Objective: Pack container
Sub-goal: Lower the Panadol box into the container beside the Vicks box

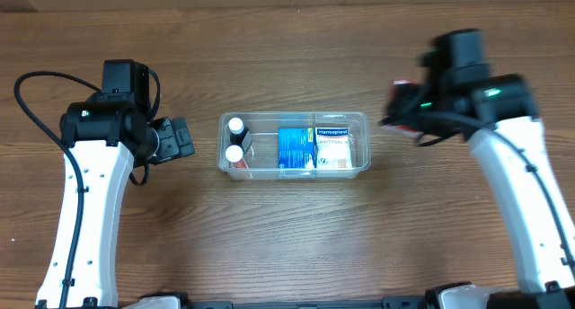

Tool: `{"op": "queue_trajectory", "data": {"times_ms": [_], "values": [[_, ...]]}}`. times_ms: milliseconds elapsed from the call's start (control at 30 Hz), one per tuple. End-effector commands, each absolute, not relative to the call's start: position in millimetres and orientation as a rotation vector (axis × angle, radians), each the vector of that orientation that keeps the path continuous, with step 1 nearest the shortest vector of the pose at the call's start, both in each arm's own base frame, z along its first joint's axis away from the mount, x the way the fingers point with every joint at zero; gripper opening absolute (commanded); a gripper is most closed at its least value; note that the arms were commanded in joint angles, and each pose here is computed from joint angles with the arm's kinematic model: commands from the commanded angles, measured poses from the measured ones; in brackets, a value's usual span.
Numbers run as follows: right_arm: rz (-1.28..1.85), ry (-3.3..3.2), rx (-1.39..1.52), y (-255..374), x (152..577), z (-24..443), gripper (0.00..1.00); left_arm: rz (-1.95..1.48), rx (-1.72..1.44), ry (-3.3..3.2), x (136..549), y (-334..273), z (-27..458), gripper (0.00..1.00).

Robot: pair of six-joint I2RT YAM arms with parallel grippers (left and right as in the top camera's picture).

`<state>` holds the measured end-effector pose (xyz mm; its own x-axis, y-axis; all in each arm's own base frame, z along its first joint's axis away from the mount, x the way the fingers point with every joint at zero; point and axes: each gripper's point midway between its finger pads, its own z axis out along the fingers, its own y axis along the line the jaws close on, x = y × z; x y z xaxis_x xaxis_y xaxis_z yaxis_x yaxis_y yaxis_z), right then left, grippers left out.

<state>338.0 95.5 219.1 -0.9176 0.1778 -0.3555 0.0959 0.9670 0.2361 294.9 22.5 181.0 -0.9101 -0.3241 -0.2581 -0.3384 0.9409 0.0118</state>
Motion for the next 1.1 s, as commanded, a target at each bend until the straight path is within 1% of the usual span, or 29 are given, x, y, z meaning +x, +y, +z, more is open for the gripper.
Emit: {"op": "queue_trajectory", "data": {"times_ms": [0, 67, 133, 167, 233, 333, 467, 567, 600, 633, 700, 733, 867, 933, 1000, 1067], "values": [[0.342, 2.690, 0.014, 157.1, 331.9, 227.9, 0.62, 0.074, -0.471, 2.849, 295.0, 22.1, 180.1, 1.00], [0.314, 2.692, -0.069, 187.0, 330.1, 216.8, 0.62, 0.074, -0.471, 2.850, 294.7, 22.1, 180.0, 1.00], [0.287, 2.733, -0.068, 196.9, 329.7, 198.8, 0.62, 0.074, -0.471, 2.850, 294.7, 22.1, 180.0, 1.00], [0.276, 2.755, -0.062, 198.0, 330.4, 190.2, 0.62, 0.074, -0.471, 2.850, 294.7, 22.1, 180.0, 1.00], [0.214, 2.841, -0.055, 196.9, 331.8, 155.0, 0.62, 0.074, -0.471, 2.850, 294.7, 22.1, 180.0, 1.00], [0.144, 2.933, -0.042, 192.0, 332.0, 118.0, 0.62, 0.075, -0.471, 2.851, 294.4, 22.1, 179.9, 1.00], [0.088, 3.004, -0.038, 189.9, 331.2, 90.7, 0.62, 0.075, -0.471, 2.852, 294.2, 22.1, 179.9, 1.00], [0.085, 3.007, -0.032, 188.6, 332.0, 89.3, 0.63, 0.075, -0.471, 2.852, 294.2, 22.1, 179.9, 1.00], [0.082, 3.010, -0.025, 186.6, 332.0, 89.2, 0.66, 0.075, -0.471, 2.852, 294.2, 22.1, 179.9, 1.00], [0.079, 3.014, -0.019, 184.8, 331.9, 89.0, 0.73, 0.075, -0.471, 2.852, 294.2, 22.1, 179.9, 1.00], [0.068, 3.028, -0.016, 182.0, 329.1, 88.6, 0.96, 0.075, -0.471, 2.852, 294.2, 22.1, 179.9, 1.00], [0.063, 3.032, -0.017, 181.5, 328.0, 88.4, 1.00, 0.075, -0.471, 2.852, 294.2, 22.1, 179.9, 1.00], [0.076, 3.014, -0.016, 183.7, 332.2, 89.4, 1.00, 0.075, -0.471, 2.853, 294.0, 22.1, 179.8, 1.00], [0.064, 2.978, -0.012, 183.2, 339.7, 100.4, 1.00, 0.075, -0.471, 2.854, 293.6, 22.1, 179.7, 1.00], [0.049, 2.903, -0.002, 180.8, 351.6, 124.8, 1.00, 0.076, -0.471, 2.855, 293.3, 22.1, 179.7, 1.00], [0.105, 2.763, 0.083, 172.8, 371.2, 173.4, 1.00, 0.075, -0.471, 2.854, 293.8, 22.1, 179.8, 1.00]]}}
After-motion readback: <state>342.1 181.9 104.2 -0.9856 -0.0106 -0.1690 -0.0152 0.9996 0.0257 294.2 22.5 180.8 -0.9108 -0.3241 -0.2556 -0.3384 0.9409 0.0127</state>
